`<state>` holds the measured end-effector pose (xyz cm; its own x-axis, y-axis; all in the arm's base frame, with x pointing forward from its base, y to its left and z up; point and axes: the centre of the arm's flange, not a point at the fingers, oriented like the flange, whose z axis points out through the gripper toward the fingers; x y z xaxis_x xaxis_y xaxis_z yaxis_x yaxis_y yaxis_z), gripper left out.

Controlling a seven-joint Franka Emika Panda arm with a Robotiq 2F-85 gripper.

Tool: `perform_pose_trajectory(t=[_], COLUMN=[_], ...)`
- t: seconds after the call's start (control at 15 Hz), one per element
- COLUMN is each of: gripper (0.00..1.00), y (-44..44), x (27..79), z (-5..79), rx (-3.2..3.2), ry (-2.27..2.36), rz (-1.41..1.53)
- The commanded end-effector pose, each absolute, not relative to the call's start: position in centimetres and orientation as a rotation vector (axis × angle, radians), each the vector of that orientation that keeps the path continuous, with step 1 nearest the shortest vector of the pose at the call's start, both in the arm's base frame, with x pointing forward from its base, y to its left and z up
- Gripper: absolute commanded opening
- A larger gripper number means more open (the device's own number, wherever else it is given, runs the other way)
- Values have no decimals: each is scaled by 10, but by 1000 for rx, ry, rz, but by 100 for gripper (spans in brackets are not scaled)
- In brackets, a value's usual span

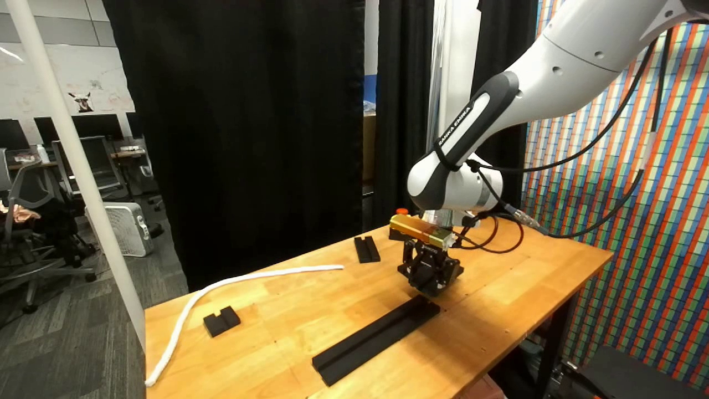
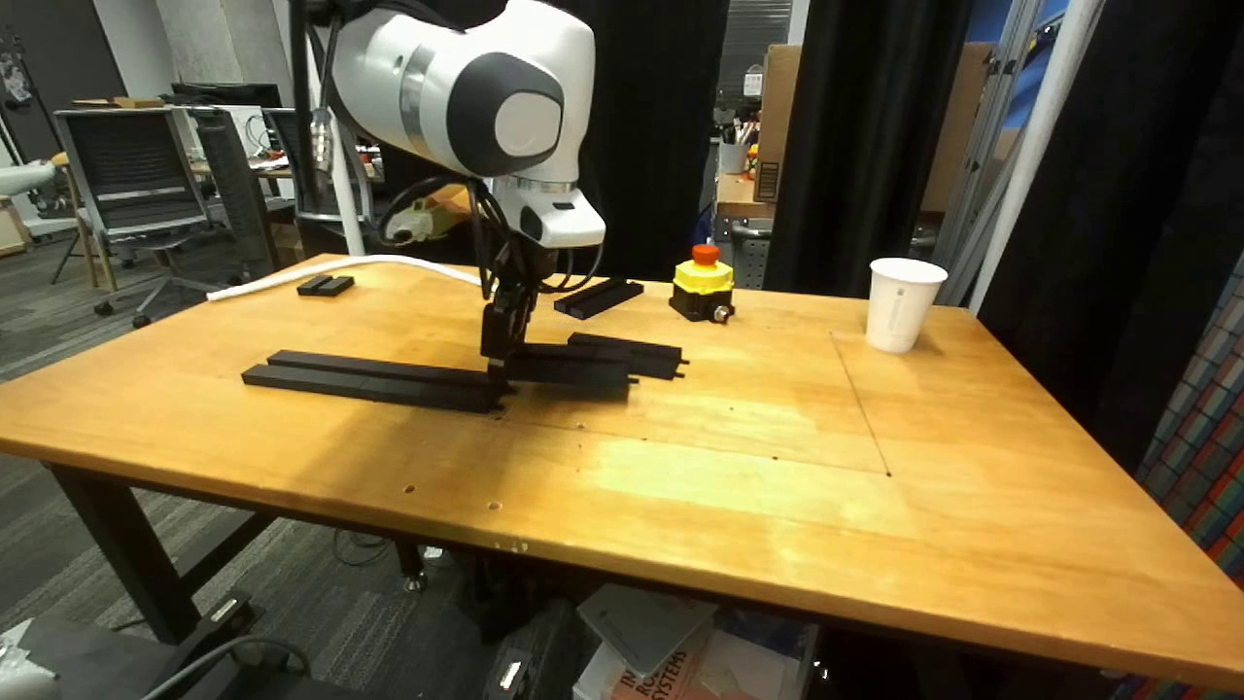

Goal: Connect the back pads

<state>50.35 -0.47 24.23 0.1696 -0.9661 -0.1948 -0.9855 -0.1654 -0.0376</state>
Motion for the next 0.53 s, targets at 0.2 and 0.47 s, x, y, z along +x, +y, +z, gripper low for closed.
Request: perform_pose_trajectory(t=[0.2, 0.47], gripper=[45, 45], y=[-1, -5], x=[486, 480], z=[236, 236], rx=[-2203, -2192], ry=[1904, 1920], rz=[197, 195])
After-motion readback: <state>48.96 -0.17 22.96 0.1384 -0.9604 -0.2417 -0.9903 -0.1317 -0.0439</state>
